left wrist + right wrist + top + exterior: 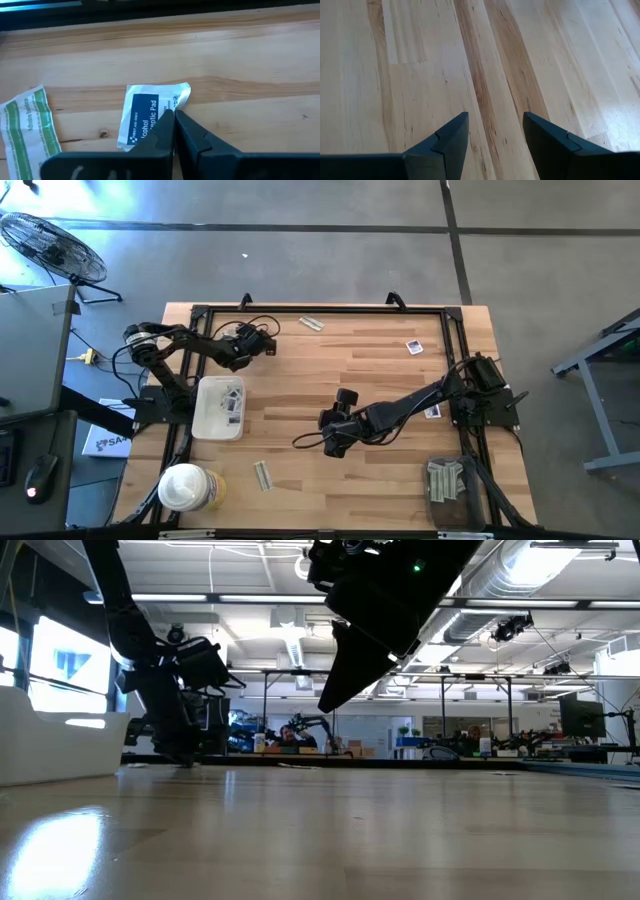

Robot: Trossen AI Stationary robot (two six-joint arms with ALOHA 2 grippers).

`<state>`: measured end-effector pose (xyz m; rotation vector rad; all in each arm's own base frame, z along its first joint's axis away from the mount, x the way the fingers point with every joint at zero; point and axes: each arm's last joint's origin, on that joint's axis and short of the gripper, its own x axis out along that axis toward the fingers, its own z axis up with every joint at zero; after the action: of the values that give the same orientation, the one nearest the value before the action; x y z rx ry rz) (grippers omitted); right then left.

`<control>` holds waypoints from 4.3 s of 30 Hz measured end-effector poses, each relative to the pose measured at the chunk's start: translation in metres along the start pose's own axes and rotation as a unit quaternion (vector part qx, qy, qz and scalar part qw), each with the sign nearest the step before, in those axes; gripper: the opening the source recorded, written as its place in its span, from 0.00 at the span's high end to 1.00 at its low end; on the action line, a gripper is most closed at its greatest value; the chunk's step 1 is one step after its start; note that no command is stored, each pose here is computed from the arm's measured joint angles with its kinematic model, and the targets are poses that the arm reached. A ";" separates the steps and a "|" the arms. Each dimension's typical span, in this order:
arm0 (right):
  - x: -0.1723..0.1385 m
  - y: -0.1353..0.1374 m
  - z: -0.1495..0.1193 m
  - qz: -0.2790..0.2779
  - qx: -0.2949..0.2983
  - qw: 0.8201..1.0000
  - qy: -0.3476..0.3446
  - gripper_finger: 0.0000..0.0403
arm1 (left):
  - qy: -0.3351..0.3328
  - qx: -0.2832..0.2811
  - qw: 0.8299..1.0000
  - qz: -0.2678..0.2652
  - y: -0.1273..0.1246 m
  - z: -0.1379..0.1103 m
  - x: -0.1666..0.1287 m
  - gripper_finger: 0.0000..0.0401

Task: Pick & Place First Aid Supplies
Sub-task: Put the blue alcohol pad into the white bin, then put the green bandage pack into the black bin

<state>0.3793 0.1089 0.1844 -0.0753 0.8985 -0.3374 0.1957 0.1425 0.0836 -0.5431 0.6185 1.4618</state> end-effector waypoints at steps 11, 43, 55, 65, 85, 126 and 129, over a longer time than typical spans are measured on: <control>0.000 0.000 0.000 0.000 -0.004 1.000 0.000 0.55 | 0.019 0.040 0.996 -0.079 0.009 0.022 -0.035 1.00; 0.000 0.000 0.001 -0.001 -0.001 1.000 -0.004 0.55 | 0.195 0.361 0.833 -0.370 0.095 -0.008 -0.215 1.00; 0.000 0.003 0.006 0.022 -0.017 0.999 -0.023 0.55 | 0.233 0.338 0.861 -0.300 0.088 -0.038 -0.191 0.95; 0.019 0.019 0.011 0.102 -0.064 0.990 -0.070 0.55 | 0.273 0.358 0.844 -0.293 0.080 -0.042 -0.192 0.72; 0.020 0.017 0.013 0.120 -0.069 0.988 -0.074 0.55 | 0.149 0.391 0.732 -0.537 0.026 -0.038 -0.279 0.67; 0.022 0.014 0.014 0.117 -0.061 0.989 -0.072 0.55 | 0.273 0.552 0.694 -0.372 -0.060 -0.158 -0.271 0.67; 0.022 0.014 0.014 0.117 -0.061 0.989 -0.072 0.55 | 0.271 0.554 0.694 -0.372 -0.060 -0.158 -0.271 0.68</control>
<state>0.4064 0.1142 0.1739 -0.1037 0.7746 -0.0569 0.2442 -0.1660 0.1495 -0.1622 1.3935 -0.0339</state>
